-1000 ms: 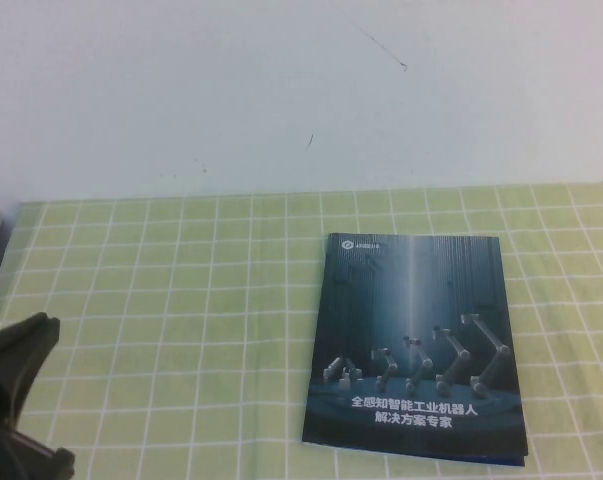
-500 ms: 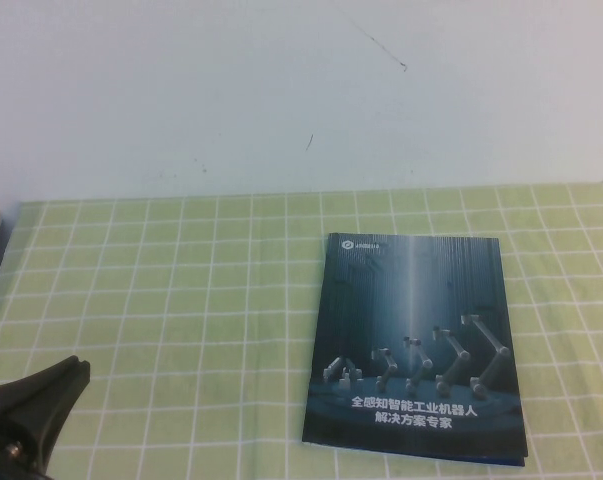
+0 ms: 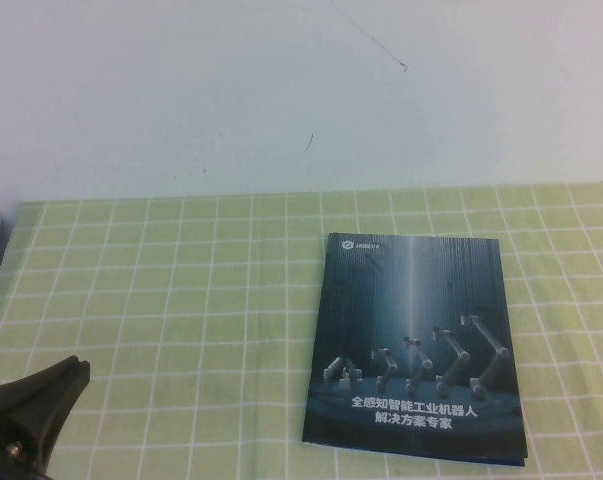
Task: Close book
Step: 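Close the open booklet and leave it lying on the table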
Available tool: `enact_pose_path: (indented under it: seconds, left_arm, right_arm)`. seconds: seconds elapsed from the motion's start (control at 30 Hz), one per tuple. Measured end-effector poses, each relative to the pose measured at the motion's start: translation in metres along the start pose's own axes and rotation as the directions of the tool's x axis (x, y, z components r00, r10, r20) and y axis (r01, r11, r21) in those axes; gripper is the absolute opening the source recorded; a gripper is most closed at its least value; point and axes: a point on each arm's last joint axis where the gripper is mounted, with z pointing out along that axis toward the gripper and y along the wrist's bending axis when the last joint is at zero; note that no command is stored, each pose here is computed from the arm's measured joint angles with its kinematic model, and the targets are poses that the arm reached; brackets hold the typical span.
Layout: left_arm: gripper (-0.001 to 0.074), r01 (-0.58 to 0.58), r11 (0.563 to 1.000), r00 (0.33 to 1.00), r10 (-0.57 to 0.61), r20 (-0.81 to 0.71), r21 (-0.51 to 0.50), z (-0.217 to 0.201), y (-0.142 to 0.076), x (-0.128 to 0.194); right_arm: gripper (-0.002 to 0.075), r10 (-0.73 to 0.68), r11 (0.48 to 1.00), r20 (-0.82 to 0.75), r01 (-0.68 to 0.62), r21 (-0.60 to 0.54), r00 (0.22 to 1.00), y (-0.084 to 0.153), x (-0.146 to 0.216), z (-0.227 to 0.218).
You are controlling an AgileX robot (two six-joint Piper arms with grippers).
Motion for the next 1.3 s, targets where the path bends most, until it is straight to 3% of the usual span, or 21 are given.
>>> enact_pose_path:
  seconds: [0.37,0.7,0.97,1.13,1.3]
  left_arm:
    - [-0.0003,0.003,1.0,1.0,-0.003,0.022,-0.016,-0.005,0.002,0.001]
    - [-0.0003,0.062,0.978,0.99,-0.035,0.14,-0.198,-0.035,0.014,0.031]
    - [-0.0003,0.242,0.909,0.967,-0.198,0.157,-0.339,-0.043,0.021,0.073]
    - [-0.0003,0.281,0.856,0.96,-0.261,0.105,-0.433,-0.052,0.025,0.086]
    - [-0.0003,0.293,0.838,0.953,-0.294,0.072,-0.46,-0.054,0.026,0.091]
  right_arm:
    - [-0.0003,0.0,1.0,0.0,0.0,0.0,1.0,0.0,0.0,0.0]
    - [-0.0003,0.0,1.0,-0.002,0.0,-0.002,1.0,0.0,0.0,0.0]
    - [-0.0003,0.001,1.0,-0.001,-0.001,-0.003,1.0,0.0,0.0,0.0]
    - [-0.0003,0.001,1.0,-0.001,-0.001,-0.003,1.0,0.0,0.0,0.0]
    - [-0.0003,0.001,1.0,-0.001,-0.001,-0.003,1.0,0.0,0.0,0.0]
